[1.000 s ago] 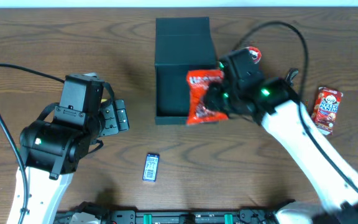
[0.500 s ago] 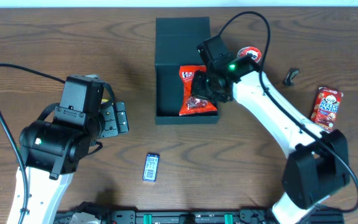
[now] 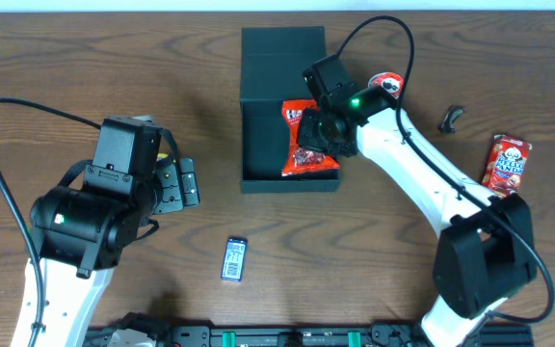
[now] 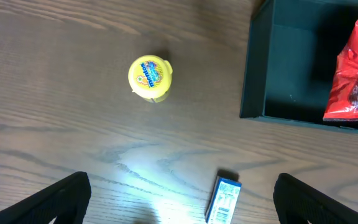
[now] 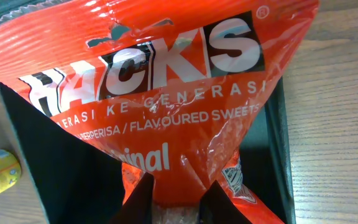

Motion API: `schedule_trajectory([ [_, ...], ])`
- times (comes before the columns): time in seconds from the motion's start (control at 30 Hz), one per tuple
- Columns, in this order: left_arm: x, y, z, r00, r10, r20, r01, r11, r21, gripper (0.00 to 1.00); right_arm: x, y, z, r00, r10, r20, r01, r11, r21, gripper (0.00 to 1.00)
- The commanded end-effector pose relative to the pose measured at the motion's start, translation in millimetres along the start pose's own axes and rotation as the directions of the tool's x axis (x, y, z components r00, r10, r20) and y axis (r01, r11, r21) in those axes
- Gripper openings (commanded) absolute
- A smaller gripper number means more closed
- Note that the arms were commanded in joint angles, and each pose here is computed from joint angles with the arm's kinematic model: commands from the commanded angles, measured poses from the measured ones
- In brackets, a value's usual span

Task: Pack container
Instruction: 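Lift the red bag and lower it into the black box, then open the right gripper and withdraw it from the box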

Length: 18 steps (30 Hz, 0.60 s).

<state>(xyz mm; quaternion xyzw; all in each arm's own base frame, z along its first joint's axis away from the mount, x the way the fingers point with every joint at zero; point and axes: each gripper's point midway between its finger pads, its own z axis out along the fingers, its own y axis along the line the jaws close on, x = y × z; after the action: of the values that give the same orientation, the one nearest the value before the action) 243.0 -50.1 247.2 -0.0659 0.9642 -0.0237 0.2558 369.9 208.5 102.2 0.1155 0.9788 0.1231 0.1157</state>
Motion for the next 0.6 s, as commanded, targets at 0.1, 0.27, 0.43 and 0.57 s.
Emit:
schedule_trajectory([
  [0.1, 0, 1, -1, 1.0, 0.024, 0.001, -0.024, 1.0, -0.006, 0.95, 0, -1, 19, 1.0, 0.008, -0.018, -0.007, 0.999, 0.033, 0.02],
  [0.27, 0, 1, -1, 1.0, 0.024, 0.002, -0.024, 1.0, -0.007, 0.95, 1, -2, 23, 1.0, 0.009, -0.026, -0.008, 0.999, 0.04, 0.01],
  [0.43, -1, 1, -1, 1.0, 0.023, 0.003, -0.023, 1.0, -0.006, 0.95, -2, 0, 24, 1.0, 0.008, -0.014, -0.007, 1.0, 0.03, 0.02],
  [0.57, -1, 1, -1, 1.0, 0.023, 0.003, -0.023, 1.0, -0.006, 0.95, -6, 5, 24, 1.0, -0.021, 0.002, 0.021, 1.0, 0.011, 0.01],
])
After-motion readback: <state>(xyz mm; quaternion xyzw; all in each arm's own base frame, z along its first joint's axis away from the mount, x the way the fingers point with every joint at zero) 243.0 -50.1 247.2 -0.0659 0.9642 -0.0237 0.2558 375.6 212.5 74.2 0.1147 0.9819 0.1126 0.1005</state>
